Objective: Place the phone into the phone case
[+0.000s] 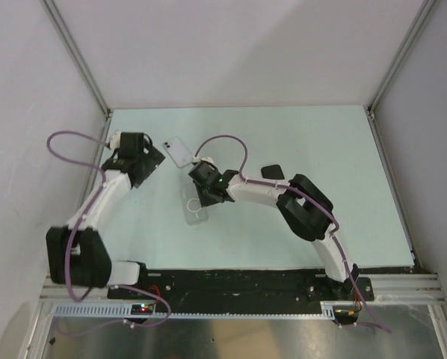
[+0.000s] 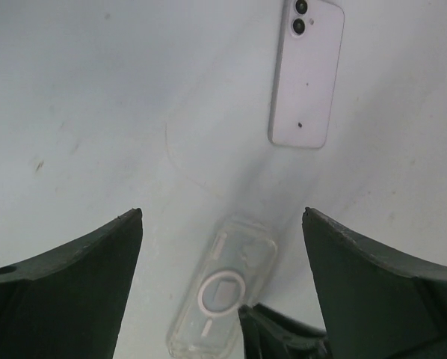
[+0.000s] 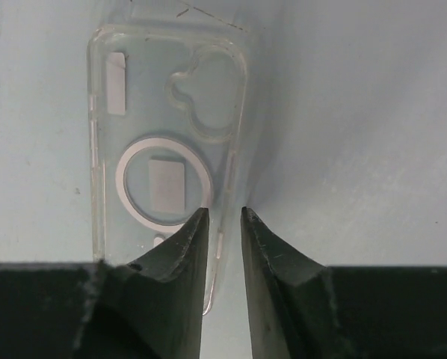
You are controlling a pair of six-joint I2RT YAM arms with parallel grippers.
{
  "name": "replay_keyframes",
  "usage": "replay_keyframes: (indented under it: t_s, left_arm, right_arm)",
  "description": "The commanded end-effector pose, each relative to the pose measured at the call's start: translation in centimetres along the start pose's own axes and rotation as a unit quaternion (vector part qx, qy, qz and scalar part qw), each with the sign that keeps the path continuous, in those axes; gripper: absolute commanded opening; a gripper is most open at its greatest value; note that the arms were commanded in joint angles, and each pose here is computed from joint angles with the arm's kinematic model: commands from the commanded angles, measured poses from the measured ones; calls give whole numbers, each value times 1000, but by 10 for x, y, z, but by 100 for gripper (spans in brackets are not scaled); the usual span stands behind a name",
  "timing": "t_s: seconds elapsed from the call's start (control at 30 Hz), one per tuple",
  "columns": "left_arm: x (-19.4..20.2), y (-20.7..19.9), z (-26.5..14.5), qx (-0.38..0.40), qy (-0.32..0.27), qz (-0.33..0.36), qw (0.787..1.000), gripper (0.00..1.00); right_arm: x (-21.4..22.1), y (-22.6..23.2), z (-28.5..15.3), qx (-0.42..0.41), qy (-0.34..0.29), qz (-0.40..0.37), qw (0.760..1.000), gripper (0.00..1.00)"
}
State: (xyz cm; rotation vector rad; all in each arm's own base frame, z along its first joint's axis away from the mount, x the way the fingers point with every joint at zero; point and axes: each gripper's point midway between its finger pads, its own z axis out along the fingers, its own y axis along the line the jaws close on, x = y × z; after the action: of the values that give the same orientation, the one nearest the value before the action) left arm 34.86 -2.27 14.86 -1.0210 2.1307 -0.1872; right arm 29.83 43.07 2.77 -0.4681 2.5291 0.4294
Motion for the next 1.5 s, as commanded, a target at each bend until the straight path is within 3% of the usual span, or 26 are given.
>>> replay_keyframes:
  t_s: [0.0,0.17,0.33,0.7,0.77,0.93,1.03,1.47]
  left_arm:
    - [-11,-16,32,-5,27,92,995,93]
    - [-21,-46,77,-6,47,117,992,96]
    - [-13,-65,127,-17,71,124,990,96]
    - [-3,-99,175,-36,79,145,986,97]
    - [-3,-107,178,-38,78,152,985,97]
    - [3,-105,185,-74,78,156,982,95]
    - [6,-101,187,-88,78,147,982,92]
    - [23,-97,192,-119,92,144,978,90]
  right_arm:
    - [0,-4,4,13,5,-11,1000,25]
    - [7,-23,-1,42,10,-22,999,11]
    - [10,-55,-17,66,6,-25,998,7]
    - [5,-90,-38,79,1,-44,996,16]
    - [2,-91,-41,72,-1,-42,996,20]
    - [-8,-89,-52,52,-11,-34,998,59]
    - [-16,-88,-63,42,-23,-27,998,73]
    - [-37,-78,-129,-32,-85,14,996,79]
